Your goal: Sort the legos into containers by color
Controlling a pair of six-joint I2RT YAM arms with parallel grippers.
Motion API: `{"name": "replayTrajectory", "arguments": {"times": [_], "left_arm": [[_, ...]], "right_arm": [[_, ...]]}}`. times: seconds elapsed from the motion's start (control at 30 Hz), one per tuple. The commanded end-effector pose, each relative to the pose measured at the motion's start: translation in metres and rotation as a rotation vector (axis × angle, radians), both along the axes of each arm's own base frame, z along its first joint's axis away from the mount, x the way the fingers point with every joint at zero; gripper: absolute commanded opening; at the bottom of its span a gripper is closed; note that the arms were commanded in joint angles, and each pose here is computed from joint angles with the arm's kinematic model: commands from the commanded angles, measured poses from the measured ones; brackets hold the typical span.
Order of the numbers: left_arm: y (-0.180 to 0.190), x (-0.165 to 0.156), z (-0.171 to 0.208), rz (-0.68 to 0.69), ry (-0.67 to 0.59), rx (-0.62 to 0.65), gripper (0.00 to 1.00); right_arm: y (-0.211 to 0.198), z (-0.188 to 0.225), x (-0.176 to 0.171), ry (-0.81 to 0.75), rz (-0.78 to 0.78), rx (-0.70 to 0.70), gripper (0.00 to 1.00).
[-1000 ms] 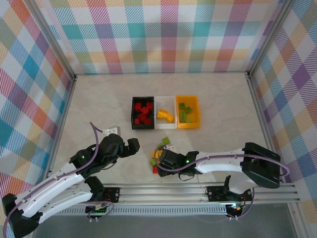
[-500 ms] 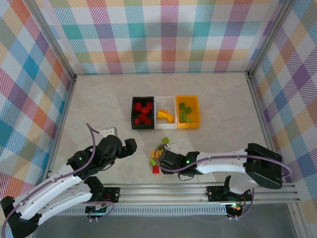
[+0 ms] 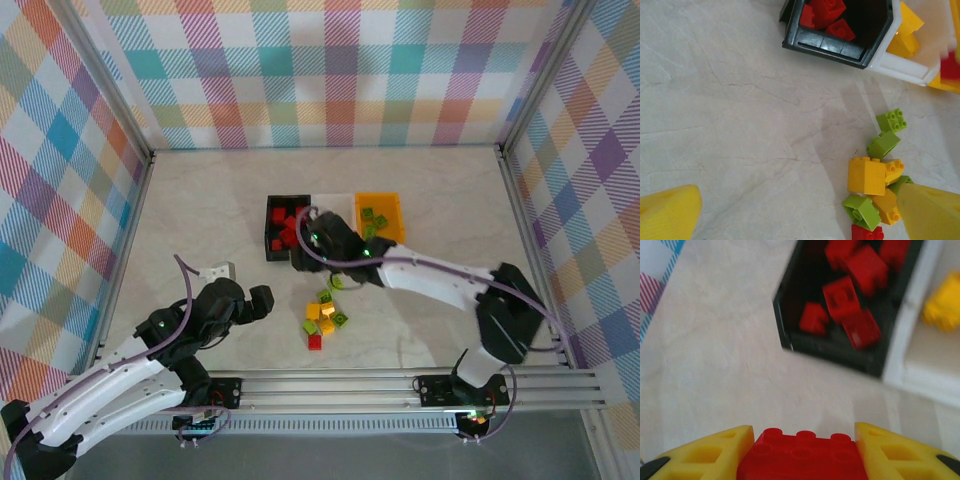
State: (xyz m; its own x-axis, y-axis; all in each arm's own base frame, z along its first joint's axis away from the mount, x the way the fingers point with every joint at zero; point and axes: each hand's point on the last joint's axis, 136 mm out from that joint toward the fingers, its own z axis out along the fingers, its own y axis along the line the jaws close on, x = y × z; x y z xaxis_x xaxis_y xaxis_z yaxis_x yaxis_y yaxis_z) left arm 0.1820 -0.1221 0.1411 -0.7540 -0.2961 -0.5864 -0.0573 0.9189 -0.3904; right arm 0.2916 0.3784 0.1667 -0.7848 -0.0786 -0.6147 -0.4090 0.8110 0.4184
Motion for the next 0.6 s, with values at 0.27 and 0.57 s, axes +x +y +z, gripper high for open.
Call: {"name": "replayTrajectory", "arguments": {"times": [0.27, 0.57], "left_arm": [[-0.024, -0.017, -0.03, -0.106, 0.098, -0.04, 0.98], [-0.054, -0.027, -0.035, -0.204, 0.088, -0.032, 0.98]], "right_arm": [[0.049, -0.007, 0.097, 0.015, 0.001, -0.005, 0.55], [0.038, 0.045, 0.109, -0.064, -0.051, 0.076, 0.79]]}}
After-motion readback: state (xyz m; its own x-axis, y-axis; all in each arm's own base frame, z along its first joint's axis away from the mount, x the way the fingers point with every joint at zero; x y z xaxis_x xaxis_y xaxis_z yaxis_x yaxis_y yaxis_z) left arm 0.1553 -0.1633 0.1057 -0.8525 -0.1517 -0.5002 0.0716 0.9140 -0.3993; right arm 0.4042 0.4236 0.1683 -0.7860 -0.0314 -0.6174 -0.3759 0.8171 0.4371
